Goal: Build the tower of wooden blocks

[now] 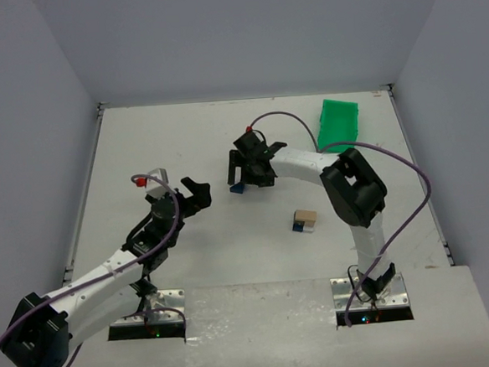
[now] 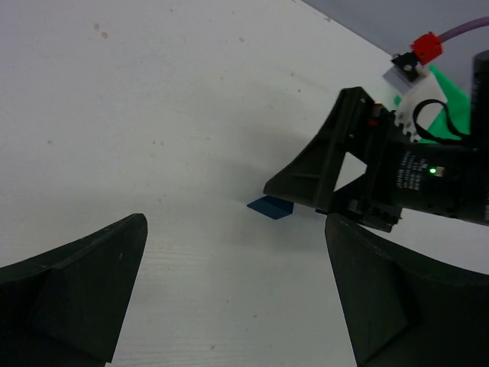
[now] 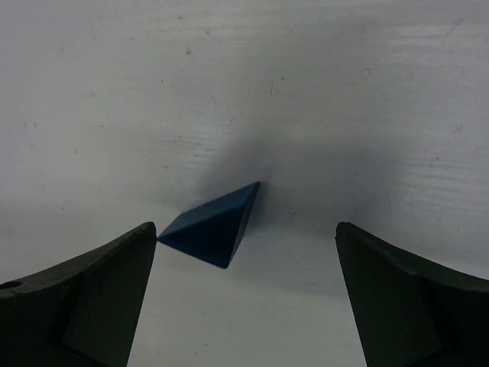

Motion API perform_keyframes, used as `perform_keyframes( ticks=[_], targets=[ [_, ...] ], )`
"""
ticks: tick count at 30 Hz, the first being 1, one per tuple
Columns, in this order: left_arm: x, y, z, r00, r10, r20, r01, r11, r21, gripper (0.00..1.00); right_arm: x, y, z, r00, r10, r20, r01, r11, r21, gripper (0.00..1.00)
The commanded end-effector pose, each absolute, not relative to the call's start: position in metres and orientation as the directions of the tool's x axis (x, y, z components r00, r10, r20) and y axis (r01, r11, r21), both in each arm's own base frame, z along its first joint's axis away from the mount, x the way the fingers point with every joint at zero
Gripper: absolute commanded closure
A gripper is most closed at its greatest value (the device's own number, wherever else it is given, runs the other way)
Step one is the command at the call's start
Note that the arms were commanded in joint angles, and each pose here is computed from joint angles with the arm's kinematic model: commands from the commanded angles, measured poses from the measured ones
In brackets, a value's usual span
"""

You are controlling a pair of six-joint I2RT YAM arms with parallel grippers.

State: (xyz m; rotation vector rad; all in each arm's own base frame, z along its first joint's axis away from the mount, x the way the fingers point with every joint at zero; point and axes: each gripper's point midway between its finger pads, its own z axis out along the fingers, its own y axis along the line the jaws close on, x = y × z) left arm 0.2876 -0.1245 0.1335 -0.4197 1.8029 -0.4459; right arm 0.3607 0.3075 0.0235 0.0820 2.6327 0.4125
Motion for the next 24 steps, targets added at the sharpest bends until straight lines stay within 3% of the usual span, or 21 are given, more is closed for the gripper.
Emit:
perform_keyframes(
  ticks=[1, 7, 9, 12, 16, 24],
  targets=[
    [0.288, -0.137, 0.161, -0.213, -0.527, -0.823, 0.062, 0.833, -0.55, 0.0, 0.385, 0.319, 0.032, -0.841, 0.182, -0.509, 0.044, 0.961, 0.272, 0.01],
    [0.289, -0.137, 0.159, -0.212, -0.522, -0.826, 0.06, 0.837, -0.544, 0.0, 0.392, 0.327, 0.025, -0.829, 0.189, -0.526, 0.045, 0.961, 0.273, 0.03],
    [0.289, -0.14, 0.156, -0.223, -0.517, -0.826, 0.068, 0.837, -0.542, 0.0, 0.39, 0.327, 0.02, -0.831, 0.198, -0.52, 0.059, 0.961, 0.271, 0.08],
    [0.29, -0.138, 0.152, -0.227, -0.512, -0.828, 0.052, 0.843, -0.535, 0.0, 0.388, 0.325, 0.012, -0.822, 0.21, -0.529, 0.079, 0.962, 0.26, 0.2],
    [0.291, -0.136, 0.148, -0.229, -0.513, -0.827, 0.033, 0.845, -0.534, 0.0, 0.39, 0.32, 0.004, -0.813, 0.227, -0.536, 0.111, 0.964, 0.24, 0.47],
    [0.29, -0.134, 0.145, -0.224, -0.513, -0.829, 0.027, 0.847, -0.531, 0.0, 0.384, 0.312, 0.001, -0.81, 0.227, -0.541, 0.123, 0.967, 0.222, 0.7]
  ],
)
